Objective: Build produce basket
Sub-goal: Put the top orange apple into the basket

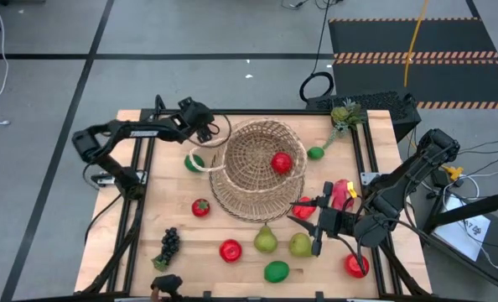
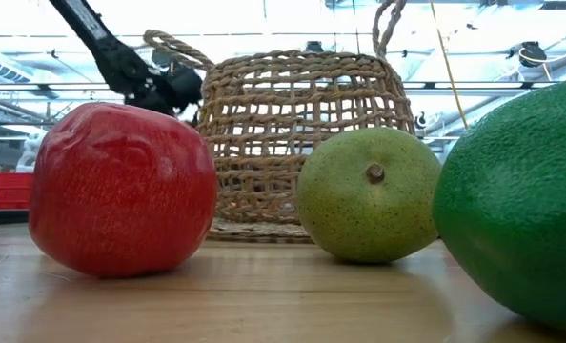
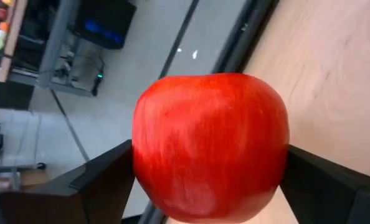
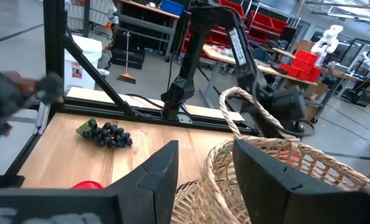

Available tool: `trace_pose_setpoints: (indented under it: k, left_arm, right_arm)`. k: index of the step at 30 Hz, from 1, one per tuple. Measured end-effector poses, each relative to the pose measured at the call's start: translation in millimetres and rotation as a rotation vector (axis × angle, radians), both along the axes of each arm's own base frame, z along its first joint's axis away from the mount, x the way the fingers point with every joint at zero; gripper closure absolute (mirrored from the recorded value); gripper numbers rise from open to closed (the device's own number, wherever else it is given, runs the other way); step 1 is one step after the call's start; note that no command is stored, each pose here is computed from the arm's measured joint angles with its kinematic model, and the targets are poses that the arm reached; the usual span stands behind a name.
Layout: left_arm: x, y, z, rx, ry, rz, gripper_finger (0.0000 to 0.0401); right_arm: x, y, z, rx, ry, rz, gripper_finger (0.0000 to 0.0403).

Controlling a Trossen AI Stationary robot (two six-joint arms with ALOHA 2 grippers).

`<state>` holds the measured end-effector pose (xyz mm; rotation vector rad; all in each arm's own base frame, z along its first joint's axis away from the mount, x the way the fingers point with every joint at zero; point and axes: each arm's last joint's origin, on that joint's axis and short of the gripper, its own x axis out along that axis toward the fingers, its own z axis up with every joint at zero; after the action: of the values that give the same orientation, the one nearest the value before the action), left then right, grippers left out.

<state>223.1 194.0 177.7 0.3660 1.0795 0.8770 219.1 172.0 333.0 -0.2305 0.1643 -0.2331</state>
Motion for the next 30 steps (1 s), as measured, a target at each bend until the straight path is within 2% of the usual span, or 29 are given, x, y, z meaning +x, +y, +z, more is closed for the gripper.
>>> trace_pose_setpoints:
  k: [6,14,22,30]
  left_arm:
    - [-17,-21,45,0.087,-0.054,0.031,0.0073]
    - [-41,-56,93,0.173,-0.184,0.017,0.0055]
    - [-58,-95,126,0.235,-0.338,-0.097,0.0067]
    - [-66,-134,145,0.242,-0.484,-0.267,0.0057]
  right_arm:
    - [0,0,0,0.0,0.0,0.0,0.0255]
    - [0,0,0,0.0,0.0,0.0,0.0255]
    - [0,0,0,0.0,-0.001,-0.001,0.0255]
    - [0,0,0,0.0,-0.001,-0.002,0.0255]
